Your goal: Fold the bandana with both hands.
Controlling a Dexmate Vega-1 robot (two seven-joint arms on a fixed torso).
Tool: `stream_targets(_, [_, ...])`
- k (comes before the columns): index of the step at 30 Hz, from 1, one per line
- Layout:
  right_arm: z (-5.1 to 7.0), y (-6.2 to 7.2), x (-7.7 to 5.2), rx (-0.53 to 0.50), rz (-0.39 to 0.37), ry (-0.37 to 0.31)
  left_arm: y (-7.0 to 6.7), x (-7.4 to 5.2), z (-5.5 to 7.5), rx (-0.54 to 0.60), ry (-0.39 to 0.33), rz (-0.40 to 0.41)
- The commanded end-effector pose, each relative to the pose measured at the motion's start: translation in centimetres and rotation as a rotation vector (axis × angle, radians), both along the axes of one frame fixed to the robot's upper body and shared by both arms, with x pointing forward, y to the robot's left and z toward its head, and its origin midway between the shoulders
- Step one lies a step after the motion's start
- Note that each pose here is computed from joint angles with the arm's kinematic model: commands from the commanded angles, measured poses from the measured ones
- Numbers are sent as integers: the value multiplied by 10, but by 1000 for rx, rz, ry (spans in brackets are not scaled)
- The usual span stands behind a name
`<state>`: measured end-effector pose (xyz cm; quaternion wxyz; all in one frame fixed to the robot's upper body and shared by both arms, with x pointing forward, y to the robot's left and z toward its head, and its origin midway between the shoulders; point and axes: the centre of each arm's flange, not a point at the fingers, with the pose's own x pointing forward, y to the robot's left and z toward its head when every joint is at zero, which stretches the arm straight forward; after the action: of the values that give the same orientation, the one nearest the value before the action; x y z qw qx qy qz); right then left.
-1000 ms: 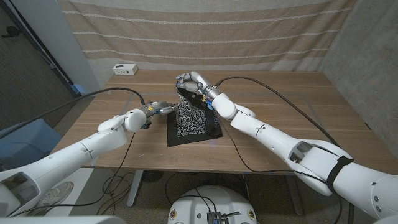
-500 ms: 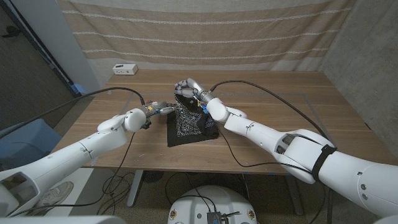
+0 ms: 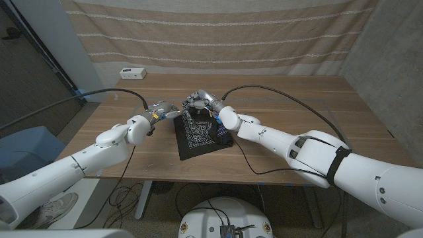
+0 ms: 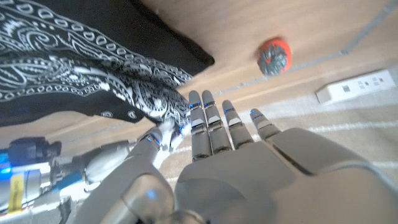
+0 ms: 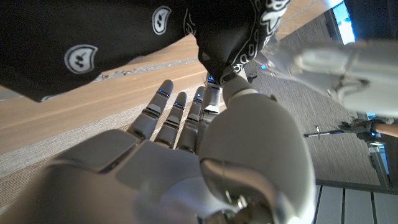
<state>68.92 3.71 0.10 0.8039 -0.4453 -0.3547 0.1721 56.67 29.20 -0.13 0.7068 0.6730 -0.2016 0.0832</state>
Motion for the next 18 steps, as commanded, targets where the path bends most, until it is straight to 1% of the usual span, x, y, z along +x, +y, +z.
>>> stream_targets(1, [-6, -1, 2, -70, -19, 6, -3, -68, 20, 42, -439, 32])
stream_targets(4, [-6, -2, -1, -50, 27, 31, -2, -71, 17, 35, -504, 18])
stream_targets(8, [-5, -1, -13, -47, 91, 50, -1, -71, 14, 25, -540, 17])
stream_targets(11, [-4, 1, -20, -63, 170, 96, 0, -72, 13, 7, -565, 5])
stream_targets(14, [-2, 2, -23, -102, 256, 182, 1, -71, 13, -4, -589, 1])
stream_targets(16, [0, 4, -21, -154, 334, 285, 1, -71, 13, -5, -593, 13])
stream_targets(18, [2, 7, -18, -234, 404, 389, 1, -70, 12, -9, -602, 25])
